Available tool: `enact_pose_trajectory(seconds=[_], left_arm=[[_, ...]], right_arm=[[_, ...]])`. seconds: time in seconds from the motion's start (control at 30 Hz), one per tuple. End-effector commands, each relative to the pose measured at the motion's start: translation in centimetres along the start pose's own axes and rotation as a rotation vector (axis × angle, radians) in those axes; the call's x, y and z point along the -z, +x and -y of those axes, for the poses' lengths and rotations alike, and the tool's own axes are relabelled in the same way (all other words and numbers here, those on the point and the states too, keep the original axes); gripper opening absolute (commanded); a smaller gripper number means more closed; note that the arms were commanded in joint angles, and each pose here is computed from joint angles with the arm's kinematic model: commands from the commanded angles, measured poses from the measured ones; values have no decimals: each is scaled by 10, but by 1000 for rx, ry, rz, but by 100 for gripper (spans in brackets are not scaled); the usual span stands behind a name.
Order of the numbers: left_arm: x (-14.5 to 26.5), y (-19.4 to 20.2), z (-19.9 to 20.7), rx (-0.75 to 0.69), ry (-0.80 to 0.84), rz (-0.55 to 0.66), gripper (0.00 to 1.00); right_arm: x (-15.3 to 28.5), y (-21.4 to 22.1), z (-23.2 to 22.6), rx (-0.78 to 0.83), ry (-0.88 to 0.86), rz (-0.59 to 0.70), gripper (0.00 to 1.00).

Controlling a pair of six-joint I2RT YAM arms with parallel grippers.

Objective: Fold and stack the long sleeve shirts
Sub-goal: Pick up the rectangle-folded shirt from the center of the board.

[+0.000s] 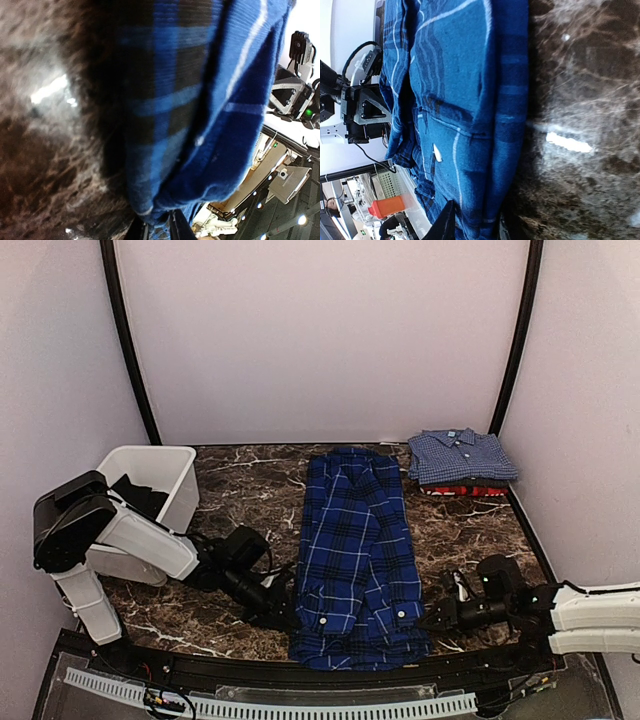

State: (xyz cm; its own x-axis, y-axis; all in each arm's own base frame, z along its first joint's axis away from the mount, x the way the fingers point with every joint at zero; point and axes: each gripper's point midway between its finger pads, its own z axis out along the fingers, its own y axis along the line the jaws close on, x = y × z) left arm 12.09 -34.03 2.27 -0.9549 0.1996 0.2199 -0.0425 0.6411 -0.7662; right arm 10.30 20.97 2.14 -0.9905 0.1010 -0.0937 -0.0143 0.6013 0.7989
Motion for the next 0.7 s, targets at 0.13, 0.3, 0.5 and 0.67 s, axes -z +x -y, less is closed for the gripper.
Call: enact_pose_trajectory(seconds=[0.13,0.3,0.5,0.67], left_arm=[[1,9,1,18,29,-20,2],[4,11,4,25,46,-15,0],[13,11,10,16,54,2,0],[28,7,23,0,77,28,0]], right_arm=[[-7,4,-4,-2,-8,9,17],[-7,4,-8,7,-7,15,7],[-3,-5,-23,26,-30,48,0],[1,-14,-44,68,-61,72,0]])
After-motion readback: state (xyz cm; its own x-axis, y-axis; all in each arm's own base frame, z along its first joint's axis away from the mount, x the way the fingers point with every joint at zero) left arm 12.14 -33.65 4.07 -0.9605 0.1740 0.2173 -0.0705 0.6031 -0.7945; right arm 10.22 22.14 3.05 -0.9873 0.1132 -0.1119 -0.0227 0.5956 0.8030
